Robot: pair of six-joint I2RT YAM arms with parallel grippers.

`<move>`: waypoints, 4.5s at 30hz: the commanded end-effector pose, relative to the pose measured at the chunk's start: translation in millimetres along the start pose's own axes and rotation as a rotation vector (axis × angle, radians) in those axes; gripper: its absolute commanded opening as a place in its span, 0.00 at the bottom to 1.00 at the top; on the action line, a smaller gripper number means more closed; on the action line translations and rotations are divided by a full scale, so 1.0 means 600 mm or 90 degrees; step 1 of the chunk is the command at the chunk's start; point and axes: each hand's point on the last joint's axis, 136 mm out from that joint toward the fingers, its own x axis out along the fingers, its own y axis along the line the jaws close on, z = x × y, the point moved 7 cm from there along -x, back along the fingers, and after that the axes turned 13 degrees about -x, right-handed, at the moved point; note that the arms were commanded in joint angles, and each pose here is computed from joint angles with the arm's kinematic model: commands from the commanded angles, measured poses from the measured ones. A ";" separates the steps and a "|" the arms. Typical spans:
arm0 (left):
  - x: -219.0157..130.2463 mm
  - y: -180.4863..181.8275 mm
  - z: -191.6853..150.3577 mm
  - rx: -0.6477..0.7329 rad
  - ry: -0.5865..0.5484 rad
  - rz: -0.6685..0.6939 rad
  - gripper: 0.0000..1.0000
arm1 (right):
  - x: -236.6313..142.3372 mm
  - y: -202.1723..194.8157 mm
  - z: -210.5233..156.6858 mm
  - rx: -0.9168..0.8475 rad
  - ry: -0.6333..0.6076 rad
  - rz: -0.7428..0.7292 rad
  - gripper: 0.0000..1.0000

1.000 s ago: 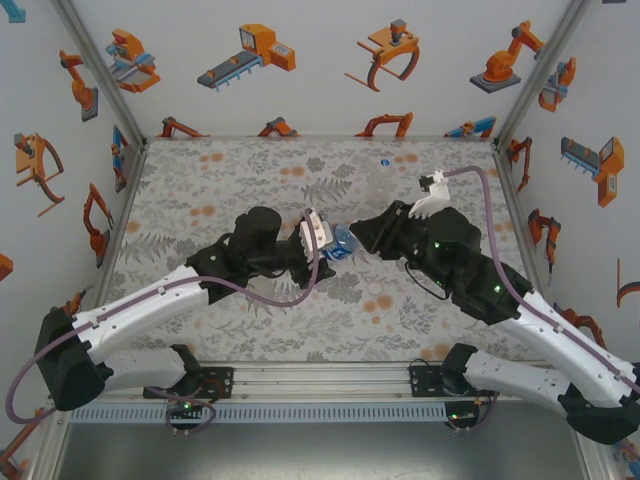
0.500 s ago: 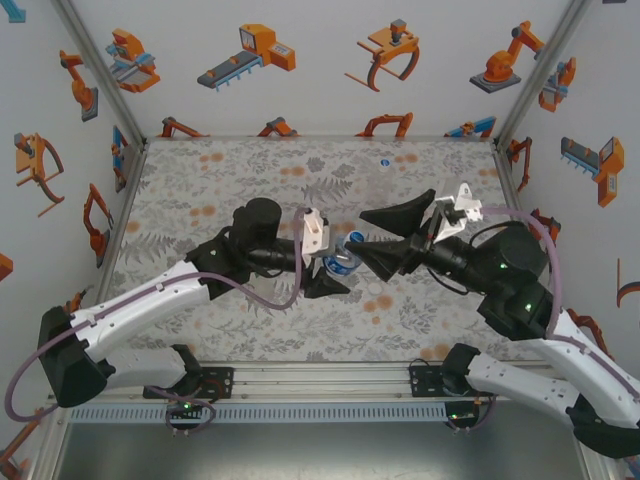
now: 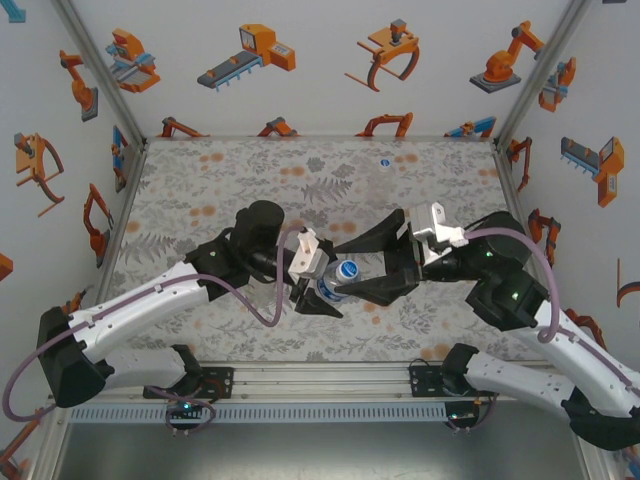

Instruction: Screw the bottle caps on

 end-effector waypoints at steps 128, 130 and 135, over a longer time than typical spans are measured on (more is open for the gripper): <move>-0.289 -0.034 -0.046 -0.389 -0.156 0.819 0.90 | -0.096 -0.481 -0.633 -0.021 0.385 -0.630 0.18; -0.289 -0.035 -0.044 -0.389 -0.157 0.816 0.90 | -0.102 -0.475 -0.642 -0.013 0.397 -0.628 0.22; -0.288 -0.033 -0.044 -0.388 -0.154 0.816 0.90 | -0.106 -0.462 -0.655 0.004 0.410 -0.623 0.34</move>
